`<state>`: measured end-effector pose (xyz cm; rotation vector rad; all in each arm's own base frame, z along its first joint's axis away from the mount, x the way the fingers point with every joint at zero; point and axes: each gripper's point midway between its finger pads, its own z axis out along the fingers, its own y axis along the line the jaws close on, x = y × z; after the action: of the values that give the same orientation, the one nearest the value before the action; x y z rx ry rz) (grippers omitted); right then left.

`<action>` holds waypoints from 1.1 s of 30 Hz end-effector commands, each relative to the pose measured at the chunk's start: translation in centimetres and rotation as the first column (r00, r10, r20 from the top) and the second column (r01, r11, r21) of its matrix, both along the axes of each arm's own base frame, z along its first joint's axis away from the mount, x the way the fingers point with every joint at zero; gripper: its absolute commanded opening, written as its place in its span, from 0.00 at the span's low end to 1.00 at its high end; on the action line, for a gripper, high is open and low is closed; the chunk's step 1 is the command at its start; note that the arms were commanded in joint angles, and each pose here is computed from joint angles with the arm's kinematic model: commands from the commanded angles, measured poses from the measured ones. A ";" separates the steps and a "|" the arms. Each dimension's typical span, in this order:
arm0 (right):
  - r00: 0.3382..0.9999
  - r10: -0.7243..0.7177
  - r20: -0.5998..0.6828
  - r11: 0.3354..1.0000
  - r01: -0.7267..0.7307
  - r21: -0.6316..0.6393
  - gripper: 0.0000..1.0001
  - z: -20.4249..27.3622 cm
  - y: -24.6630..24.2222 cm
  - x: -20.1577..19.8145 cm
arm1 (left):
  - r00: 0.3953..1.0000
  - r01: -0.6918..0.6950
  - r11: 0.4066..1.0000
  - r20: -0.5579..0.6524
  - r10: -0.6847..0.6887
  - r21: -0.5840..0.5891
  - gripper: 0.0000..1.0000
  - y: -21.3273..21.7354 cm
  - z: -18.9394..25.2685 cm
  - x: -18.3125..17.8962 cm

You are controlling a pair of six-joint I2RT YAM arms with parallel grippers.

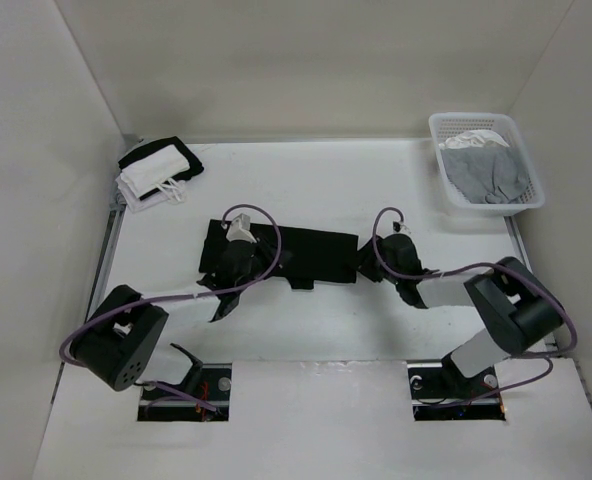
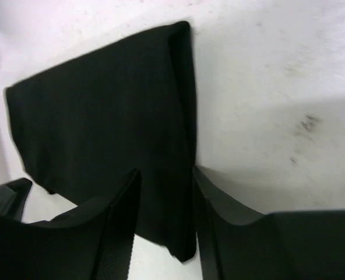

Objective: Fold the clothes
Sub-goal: Fold the tank top

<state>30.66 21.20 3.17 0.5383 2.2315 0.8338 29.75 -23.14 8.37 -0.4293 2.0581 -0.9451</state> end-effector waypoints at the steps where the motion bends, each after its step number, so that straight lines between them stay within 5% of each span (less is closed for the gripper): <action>1: 0.999 -0.001 -0.052 0.998 0.004 0.068 0.42 -1.7 0.7 -0.4 | 0.995 -0.032 0.998 0.090 0.036 -0.046 0.24 0.9 2.6 0.7; 5: 0.996 -0.014 -0.083 0.992 0.025 0.121 0.30 -3.2 1.3 -0.1 | 0.992 -0.054 0.996 0.114 0.061 -0.068 0.24 1.9 3.7 0.9; 8: 0.996 -0.054 -0.066 0.983 0.064 0.169 0.10 -2.9 1.0 0.5 | 0.988 -0.050 0.995 0.141 0.062 -0.088 0.24 2.0 5.0 0.9; 11: 0.996 -0.086 -0.003 0.975 0.085 0.203 0.04 -0.6 0.2 0.5 | 0.985 -0.046 0.994 0.163 0.063 -0.104 0.25 1.9 6.2 0.9; 15: 0.992 -0.118 0.044 0.980 0.109 0.165 0.03 1.7 -2.4 -0.9 | 0.981 -0.023 0.995 0.190 0.041 -0.095 0.27 1.0 7.3 0.8; 24: 0.990 -0.091 0.109 0.984 0.107 -0.145 0.03 6.9 -8.1 -4.4 | 0.987 -0.012 0.999 0.161 0.019 -0.042 0.33 0.2 8.0 0.1; 33: 0.975 0.104 0.198 0.973 -0.058 -0.225 0.03 15.4 0.2 -2.2 | 0.978 -0.137 0.990 0.156 0.139 -0.022 0.25 4.9 8.6 -0.2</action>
<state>27.58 19.53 16.41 0.3288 2.1376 0.6966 29.12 -20.16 15.90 -0.4392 1.8991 -0.9338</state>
